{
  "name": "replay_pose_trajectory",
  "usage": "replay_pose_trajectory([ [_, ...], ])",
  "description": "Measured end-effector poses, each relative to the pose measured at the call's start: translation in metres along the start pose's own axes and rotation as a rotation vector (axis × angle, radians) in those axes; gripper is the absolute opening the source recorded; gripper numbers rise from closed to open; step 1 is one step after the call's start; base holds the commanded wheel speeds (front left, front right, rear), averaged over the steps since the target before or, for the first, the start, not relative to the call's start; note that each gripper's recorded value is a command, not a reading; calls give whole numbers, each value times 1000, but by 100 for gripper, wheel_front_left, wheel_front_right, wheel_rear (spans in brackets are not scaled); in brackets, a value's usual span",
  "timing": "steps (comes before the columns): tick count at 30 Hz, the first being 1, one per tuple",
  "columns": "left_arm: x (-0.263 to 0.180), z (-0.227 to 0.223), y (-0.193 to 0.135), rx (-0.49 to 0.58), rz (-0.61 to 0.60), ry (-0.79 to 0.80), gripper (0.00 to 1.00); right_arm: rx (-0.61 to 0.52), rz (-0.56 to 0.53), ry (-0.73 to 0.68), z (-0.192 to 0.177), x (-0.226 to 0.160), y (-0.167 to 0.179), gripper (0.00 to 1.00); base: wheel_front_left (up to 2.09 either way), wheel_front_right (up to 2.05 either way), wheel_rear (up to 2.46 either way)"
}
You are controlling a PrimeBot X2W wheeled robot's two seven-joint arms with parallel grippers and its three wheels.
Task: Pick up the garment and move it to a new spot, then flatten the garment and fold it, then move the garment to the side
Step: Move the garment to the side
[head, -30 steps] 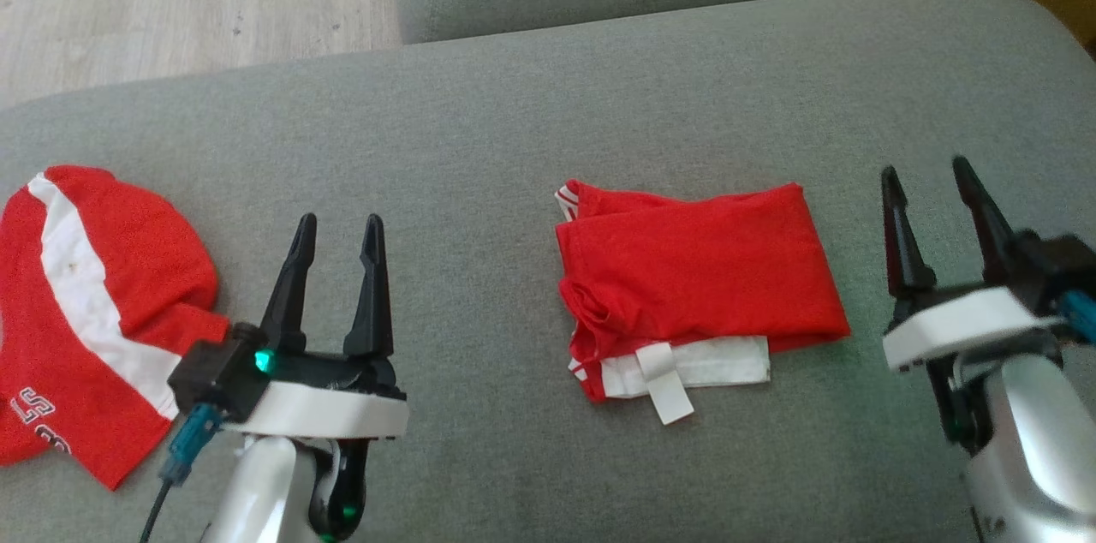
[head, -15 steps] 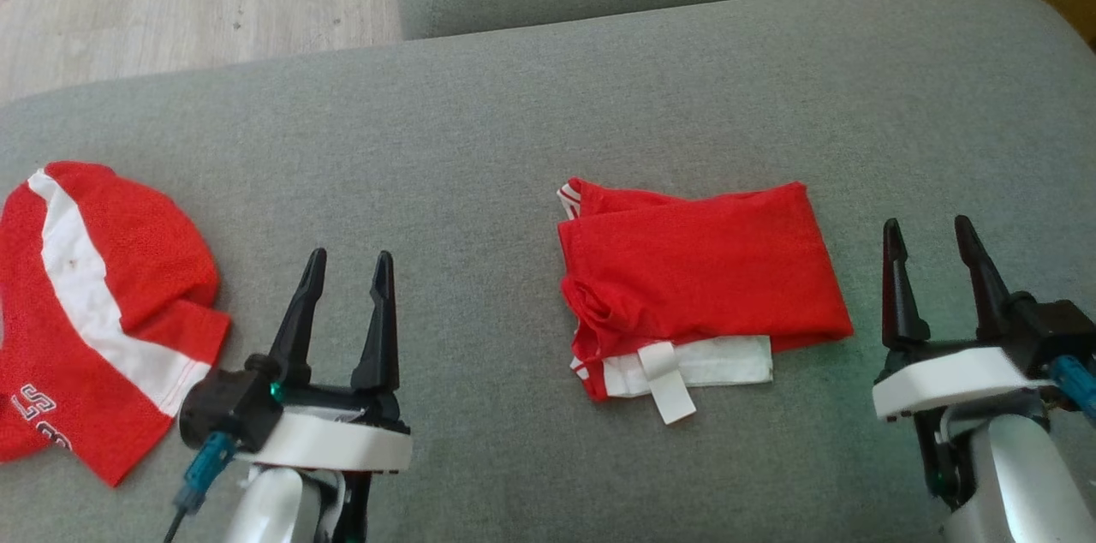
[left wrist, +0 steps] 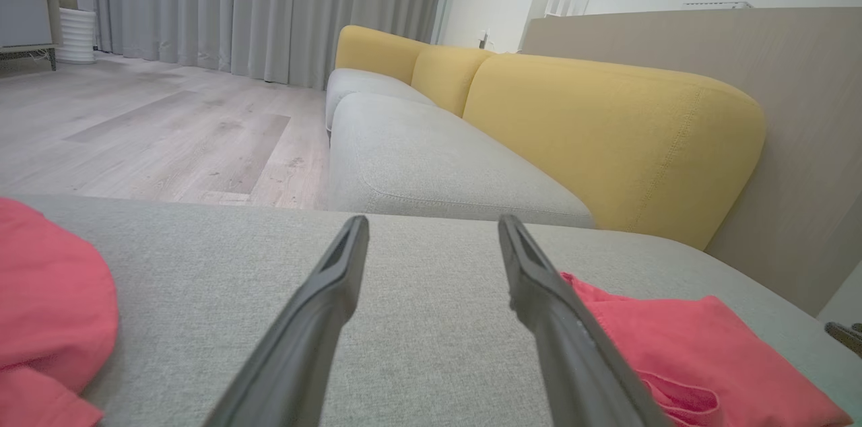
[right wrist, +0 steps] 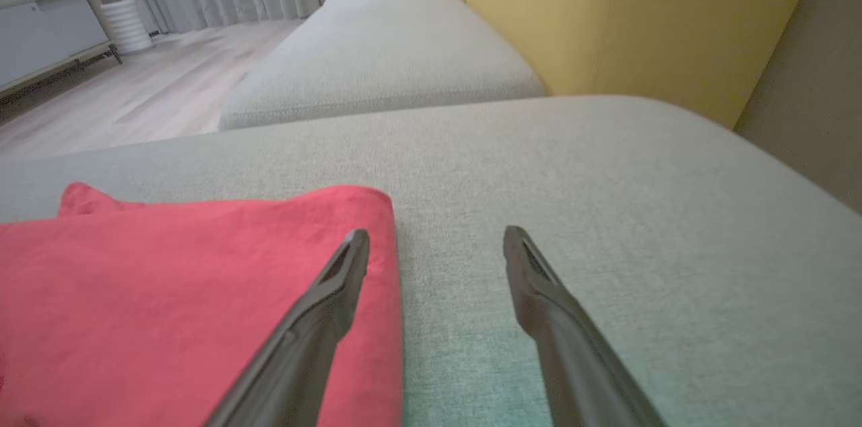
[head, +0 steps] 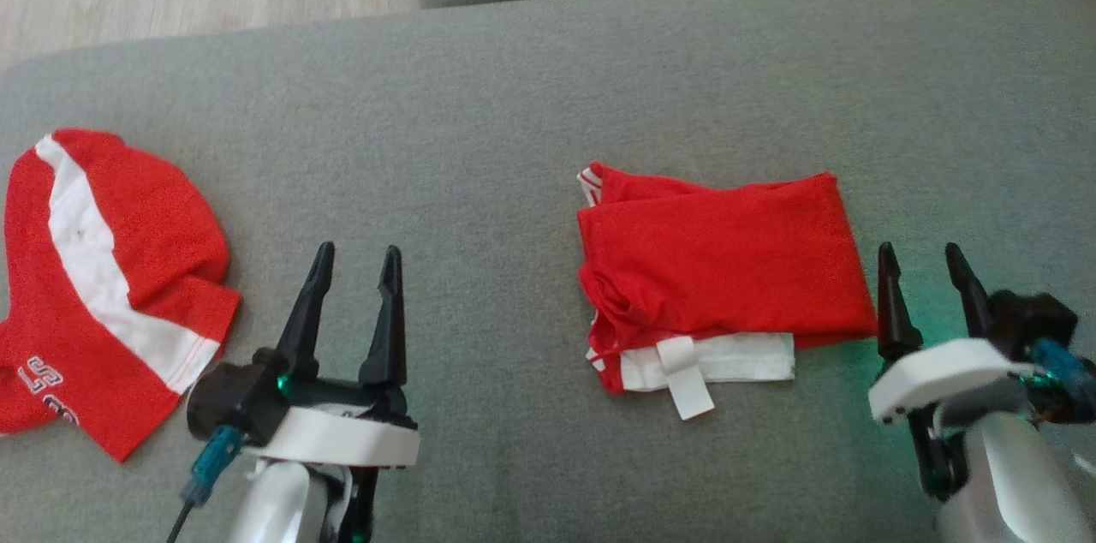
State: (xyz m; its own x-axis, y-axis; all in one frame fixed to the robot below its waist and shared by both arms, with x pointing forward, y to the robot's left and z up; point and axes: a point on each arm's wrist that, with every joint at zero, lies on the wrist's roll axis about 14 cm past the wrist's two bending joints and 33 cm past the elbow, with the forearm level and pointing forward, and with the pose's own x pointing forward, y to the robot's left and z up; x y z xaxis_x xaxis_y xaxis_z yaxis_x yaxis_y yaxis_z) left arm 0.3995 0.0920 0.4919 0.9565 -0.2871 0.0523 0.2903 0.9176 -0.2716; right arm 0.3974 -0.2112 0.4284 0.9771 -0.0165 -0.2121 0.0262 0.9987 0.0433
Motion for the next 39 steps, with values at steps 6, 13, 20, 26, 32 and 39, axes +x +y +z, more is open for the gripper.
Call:
replay_pose_trajectory([
  [6,5,-6,6,-9,11,17,100,61,23,144,-30,22,15,100,0,0,0],
  [13,4,-13,15,-10,36,35,100,110,64,289,-67,26,36,100,0,0,0],
  [20,6,-16,13,-12,28,45,100,122,89,290,-64,30,45,0,0,0,0],
  [26,14,-14,6,-13,3,38,100,34,76,233,-53,32,25,0,0,0,0],
  [32,17,-19,5,-18,-1,49,100,-144,-20,135,-5,53,-51,0,0,0,0],
  [39,25,-18,12,-14,11,42,100,-294,-123,111,32,68,-119,0,0,0,0],
])
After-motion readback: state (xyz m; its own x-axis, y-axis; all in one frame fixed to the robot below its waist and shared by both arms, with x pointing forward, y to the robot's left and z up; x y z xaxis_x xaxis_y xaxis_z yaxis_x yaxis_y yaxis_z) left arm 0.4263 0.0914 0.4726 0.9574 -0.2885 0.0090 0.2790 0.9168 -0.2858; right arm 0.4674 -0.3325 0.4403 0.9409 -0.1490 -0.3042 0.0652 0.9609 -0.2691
